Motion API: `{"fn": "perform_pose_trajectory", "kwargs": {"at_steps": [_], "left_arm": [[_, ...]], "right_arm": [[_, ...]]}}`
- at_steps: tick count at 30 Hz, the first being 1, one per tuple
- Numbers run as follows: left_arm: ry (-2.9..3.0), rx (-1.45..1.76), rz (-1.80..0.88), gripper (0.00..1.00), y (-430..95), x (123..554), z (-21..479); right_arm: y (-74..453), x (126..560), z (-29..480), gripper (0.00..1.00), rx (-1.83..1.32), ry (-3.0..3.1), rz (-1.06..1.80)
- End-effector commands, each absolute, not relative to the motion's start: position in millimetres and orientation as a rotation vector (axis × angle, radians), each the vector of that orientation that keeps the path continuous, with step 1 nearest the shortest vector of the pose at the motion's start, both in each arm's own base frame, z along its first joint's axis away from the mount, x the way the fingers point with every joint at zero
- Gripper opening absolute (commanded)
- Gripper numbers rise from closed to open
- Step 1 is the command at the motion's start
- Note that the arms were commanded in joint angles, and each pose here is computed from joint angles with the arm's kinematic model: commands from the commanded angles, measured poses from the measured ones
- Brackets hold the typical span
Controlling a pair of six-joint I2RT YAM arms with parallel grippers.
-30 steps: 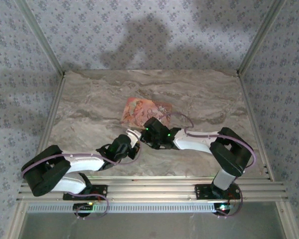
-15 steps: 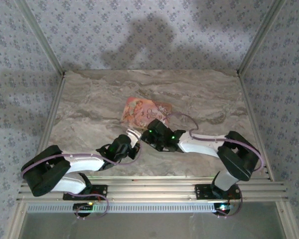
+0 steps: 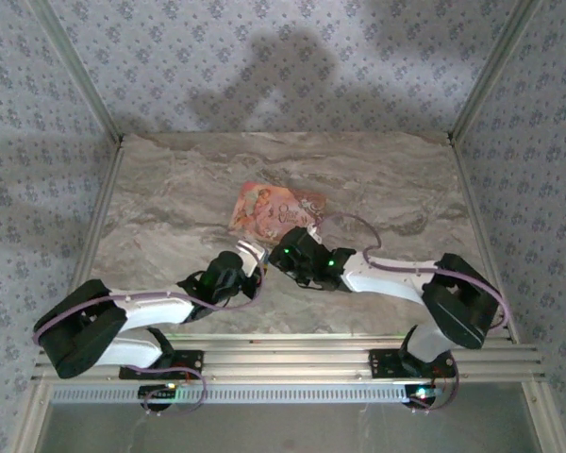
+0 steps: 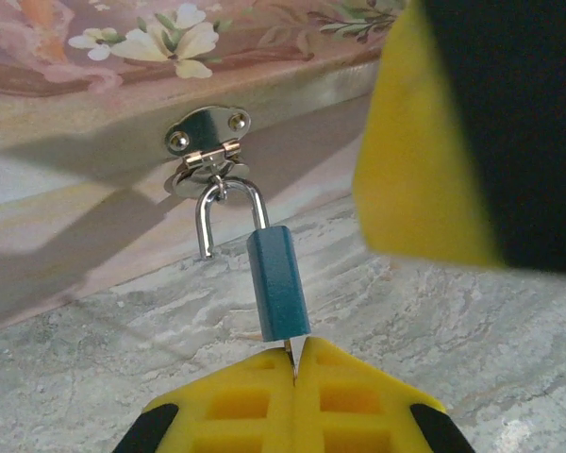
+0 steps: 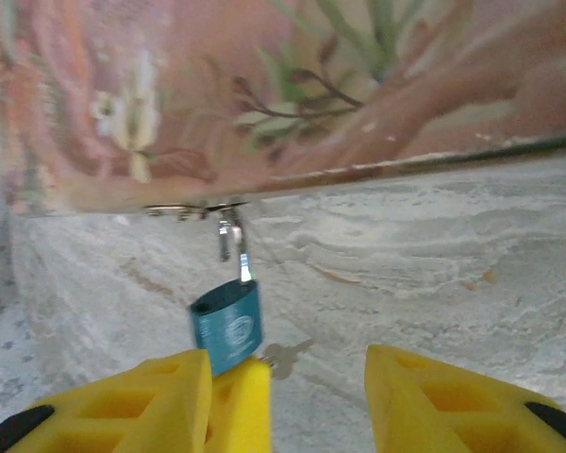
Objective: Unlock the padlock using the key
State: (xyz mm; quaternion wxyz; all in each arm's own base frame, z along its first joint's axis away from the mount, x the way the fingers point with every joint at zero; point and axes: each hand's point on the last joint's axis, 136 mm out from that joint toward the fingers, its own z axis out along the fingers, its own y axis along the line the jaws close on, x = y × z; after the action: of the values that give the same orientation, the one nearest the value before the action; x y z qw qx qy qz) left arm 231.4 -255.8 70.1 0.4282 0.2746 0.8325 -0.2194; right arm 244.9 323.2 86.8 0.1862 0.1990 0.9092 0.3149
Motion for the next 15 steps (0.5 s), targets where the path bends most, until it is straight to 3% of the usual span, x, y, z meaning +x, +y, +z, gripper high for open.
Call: {"fn": "perform_pose_trajectory", "kwargs": {"at_steps": [1, 15], "left_arm": [[2.008, 0.676, -0.618, 0.0, -264, 232, 91], [1.994, 0.677, -0.614, 0.0, -261, 231, 93]], "right_arm": [[340, 250, 92, 0.47, 0.56, 2.556, 0.921], [350, 261, 102, 0.44, 0.557, 2.51, 0.945]]}}
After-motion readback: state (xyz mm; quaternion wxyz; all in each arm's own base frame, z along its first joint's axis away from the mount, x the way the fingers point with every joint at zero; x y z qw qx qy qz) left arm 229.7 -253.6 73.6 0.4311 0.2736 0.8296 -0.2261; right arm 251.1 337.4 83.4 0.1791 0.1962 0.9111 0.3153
